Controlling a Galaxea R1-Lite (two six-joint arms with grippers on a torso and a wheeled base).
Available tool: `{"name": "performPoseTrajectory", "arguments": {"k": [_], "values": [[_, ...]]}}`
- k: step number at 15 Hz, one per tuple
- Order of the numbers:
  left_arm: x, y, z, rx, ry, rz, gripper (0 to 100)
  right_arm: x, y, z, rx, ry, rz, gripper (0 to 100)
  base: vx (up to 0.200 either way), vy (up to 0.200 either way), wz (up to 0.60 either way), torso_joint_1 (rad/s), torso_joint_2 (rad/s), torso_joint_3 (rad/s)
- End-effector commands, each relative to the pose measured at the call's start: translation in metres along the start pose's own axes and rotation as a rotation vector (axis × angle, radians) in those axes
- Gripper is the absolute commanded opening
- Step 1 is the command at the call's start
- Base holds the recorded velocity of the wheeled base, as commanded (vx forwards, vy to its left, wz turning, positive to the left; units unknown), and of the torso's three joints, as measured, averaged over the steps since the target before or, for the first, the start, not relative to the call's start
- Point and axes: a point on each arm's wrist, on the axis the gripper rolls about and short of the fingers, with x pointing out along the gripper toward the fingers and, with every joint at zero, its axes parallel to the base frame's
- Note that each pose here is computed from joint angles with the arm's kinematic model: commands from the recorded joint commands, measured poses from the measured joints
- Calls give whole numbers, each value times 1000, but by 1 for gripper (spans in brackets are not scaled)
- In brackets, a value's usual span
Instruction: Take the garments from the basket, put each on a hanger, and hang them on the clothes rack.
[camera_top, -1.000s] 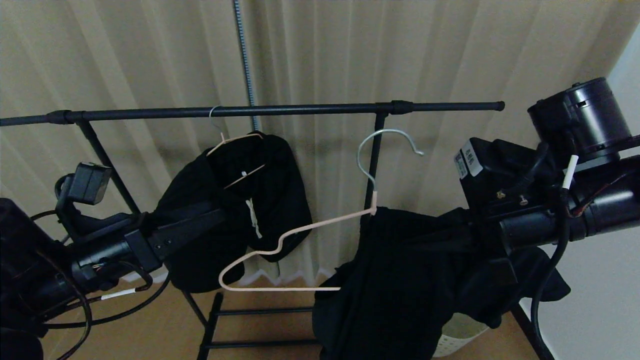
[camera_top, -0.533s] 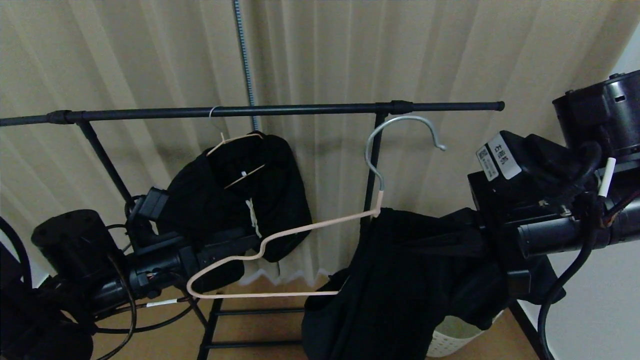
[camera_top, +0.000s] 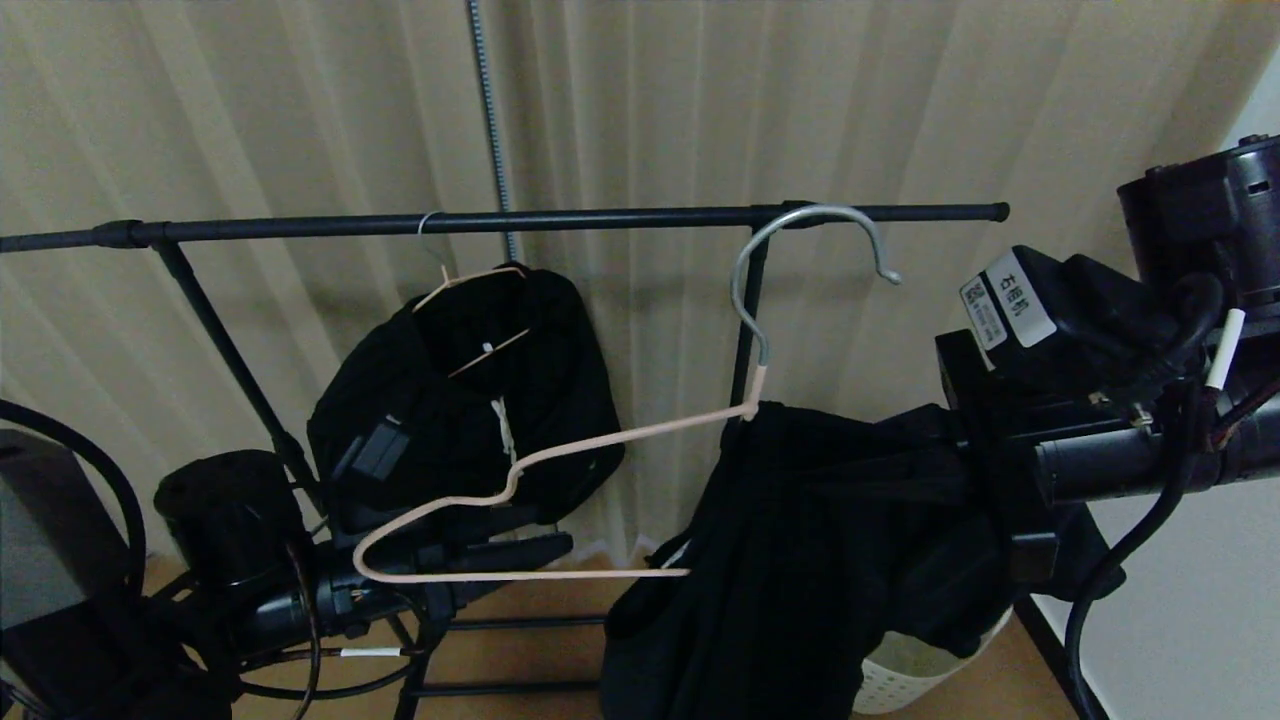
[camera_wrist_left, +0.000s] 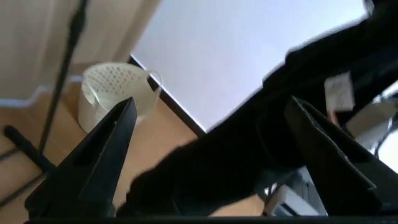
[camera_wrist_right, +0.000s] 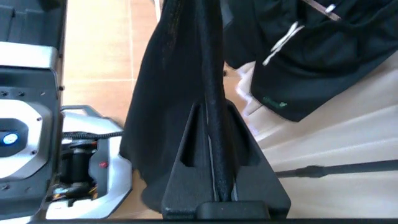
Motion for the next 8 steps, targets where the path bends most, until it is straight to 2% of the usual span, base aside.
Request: {"name": "performPoseTrajectory", "arguments": {"k": [1, 8], "values": [[6, -2, -9, -18, 33, -16, 100, 2, 0, -2, 4, -1, 2, 0, 0, 0, 0, 0, 0, 0], [11, -8, -14, -23, 59, -44, 100, 3, 1, -2, 7, -38, 40, 0, 0, 0, 0, 0, 0, 0]]}}
